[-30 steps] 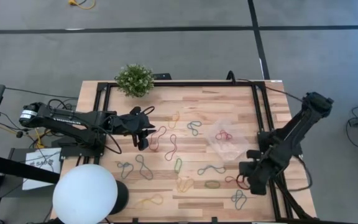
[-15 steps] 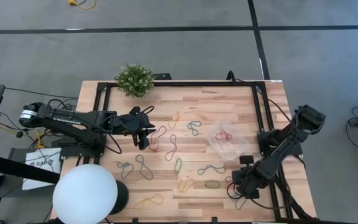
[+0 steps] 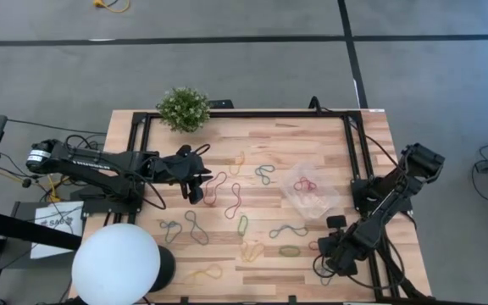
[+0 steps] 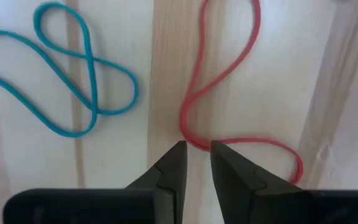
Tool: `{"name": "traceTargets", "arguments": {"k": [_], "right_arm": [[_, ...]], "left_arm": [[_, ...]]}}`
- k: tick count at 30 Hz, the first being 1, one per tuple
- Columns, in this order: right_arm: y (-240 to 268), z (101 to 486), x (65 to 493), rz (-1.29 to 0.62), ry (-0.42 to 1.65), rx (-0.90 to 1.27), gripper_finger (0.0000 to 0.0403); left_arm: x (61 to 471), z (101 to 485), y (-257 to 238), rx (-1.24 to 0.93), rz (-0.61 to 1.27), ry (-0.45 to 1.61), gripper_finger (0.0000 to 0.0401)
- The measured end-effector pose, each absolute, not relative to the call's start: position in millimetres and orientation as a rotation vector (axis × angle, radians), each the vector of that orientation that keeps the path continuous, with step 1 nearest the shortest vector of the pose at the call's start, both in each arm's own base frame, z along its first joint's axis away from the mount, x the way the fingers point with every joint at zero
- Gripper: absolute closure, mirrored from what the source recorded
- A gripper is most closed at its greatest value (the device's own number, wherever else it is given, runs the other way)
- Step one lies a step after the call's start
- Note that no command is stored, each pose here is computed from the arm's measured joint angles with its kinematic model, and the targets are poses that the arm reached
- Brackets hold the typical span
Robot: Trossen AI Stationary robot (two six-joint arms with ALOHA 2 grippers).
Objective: Pick and place items into bin
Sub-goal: Put the red rubber band into the transparent bin
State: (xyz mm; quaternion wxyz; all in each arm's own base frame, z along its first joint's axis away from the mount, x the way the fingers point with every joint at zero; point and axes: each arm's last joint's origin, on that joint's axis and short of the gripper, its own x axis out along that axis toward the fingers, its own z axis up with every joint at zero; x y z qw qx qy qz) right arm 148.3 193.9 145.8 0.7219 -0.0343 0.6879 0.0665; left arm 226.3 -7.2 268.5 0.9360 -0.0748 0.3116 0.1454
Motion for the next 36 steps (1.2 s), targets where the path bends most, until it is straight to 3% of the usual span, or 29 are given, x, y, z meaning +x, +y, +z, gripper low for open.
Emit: {"name": "traceTargets", "arguments": {"k": [11, 31, 36], "right_arm": [[201.7, 144.4, 154.7, 0.197, 1.404, -0.103, 0.0336], [200.0, 125.6, 157.0, 0.088, 1.453, -0.165, 0.0337], [198.6, 124.8, 158.9, 0.087, 1.457, -0.173, 0.0361]], "left_arm": [[226.3, 268.4, -7.2, -0.154, 0.299, 0.637, 0.0324], [226.6, 268.7, -7.3, -0.152, 0.297, 0.634, 0.0324], [226.6, 268.7, -7.3, -0.145, 0.295, 0.635, 0.0324]]}}
